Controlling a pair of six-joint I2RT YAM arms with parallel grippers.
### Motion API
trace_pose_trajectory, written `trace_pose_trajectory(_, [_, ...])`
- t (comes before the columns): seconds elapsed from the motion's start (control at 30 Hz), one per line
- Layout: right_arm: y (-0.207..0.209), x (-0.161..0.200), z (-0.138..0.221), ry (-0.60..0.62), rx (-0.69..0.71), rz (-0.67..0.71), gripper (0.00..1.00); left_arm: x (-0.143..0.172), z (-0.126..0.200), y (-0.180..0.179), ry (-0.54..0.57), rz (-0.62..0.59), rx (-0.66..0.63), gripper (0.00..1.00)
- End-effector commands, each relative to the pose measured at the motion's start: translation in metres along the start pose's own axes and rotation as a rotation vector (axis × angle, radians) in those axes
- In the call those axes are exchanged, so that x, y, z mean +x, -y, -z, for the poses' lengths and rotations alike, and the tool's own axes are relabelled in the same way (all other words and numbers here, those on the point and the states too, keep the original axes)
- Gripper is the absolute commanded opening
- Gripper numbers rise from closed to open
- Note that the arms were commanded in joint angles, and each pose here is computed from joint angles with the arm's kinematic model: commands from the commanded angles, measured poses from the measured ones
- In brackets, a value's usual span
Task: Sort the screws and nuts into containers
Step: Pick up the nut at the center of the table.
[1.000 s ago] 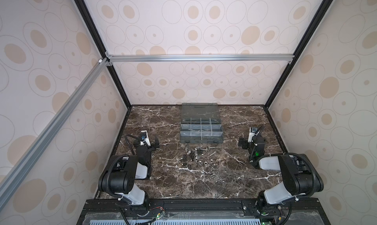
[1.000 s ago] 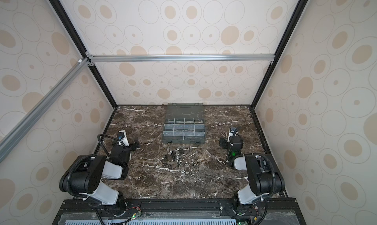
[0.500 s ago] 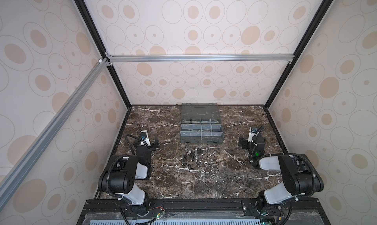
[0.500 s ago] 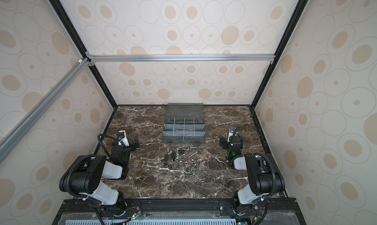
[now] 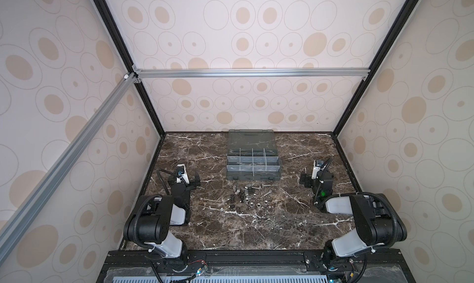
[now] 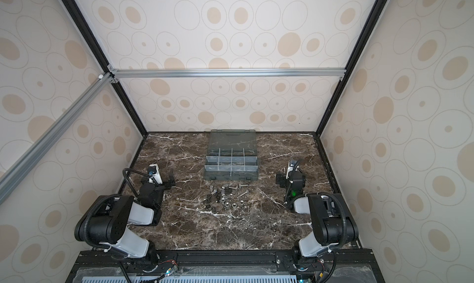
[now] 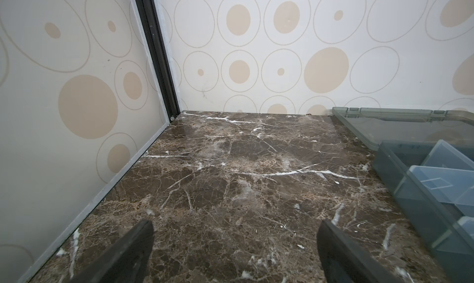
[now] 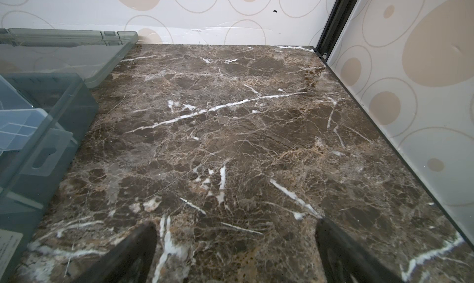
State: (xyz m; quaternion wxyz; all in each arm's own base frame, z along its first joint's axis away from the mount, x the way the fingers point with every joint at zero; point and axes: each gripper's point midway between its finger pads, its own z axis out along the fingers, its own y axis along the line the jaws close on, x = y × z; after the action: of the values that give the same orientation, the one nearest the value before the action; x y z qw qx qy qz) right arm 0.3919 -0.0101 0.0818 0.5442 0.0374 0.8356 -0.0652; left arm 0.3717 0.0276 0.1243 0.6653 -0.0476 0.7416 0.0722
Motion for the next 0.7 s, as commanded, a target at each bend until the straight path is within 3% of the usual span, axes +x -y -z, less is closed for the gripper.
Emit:
trace_pose_trajectory(0.0, [0.003,-0.004,-0.002,0.008,0.014,-0.010,1.00,-0.005,-0.005,0.002,0.014,-0.014,0.004,0.99])
trace_pose_trajectory(0.23, [0.010,-0.015,0.003,0.055,0.050,-0.018,0.98,-0.012,-0.004,-0.002,0.009,-0.009,-0.017,0.99])
trace_pose_trajectory(0.33, [0.012,-0.026,0.018,-0.100,0.069,-0.002,0.98,-0.032,-0.026,-0.010,-0.189,0.012,-0.088,0.99])
trace_pose_trajectory(0.4, [0.000,-0.045,0.032,-0.156,0.013,0.006,1.00,-0.042,-0.027,0.001,-0.309,0.021,-0.032,0.99])
trace_pose_trajectory(0.53, [-0.038,-0.060,0.068,-0.244,-0.140,0.009,1.00,-0.067,0.008,0.026,-0.271,0.155,0.103,0.99])
trace_pose_trajectory(0.67, [-0.075,-0.059,0.108,-0.329,-0.284,-0.024,1.00,-0.063,0.049,0.044,-0.280,0.272,0.184,0.99])
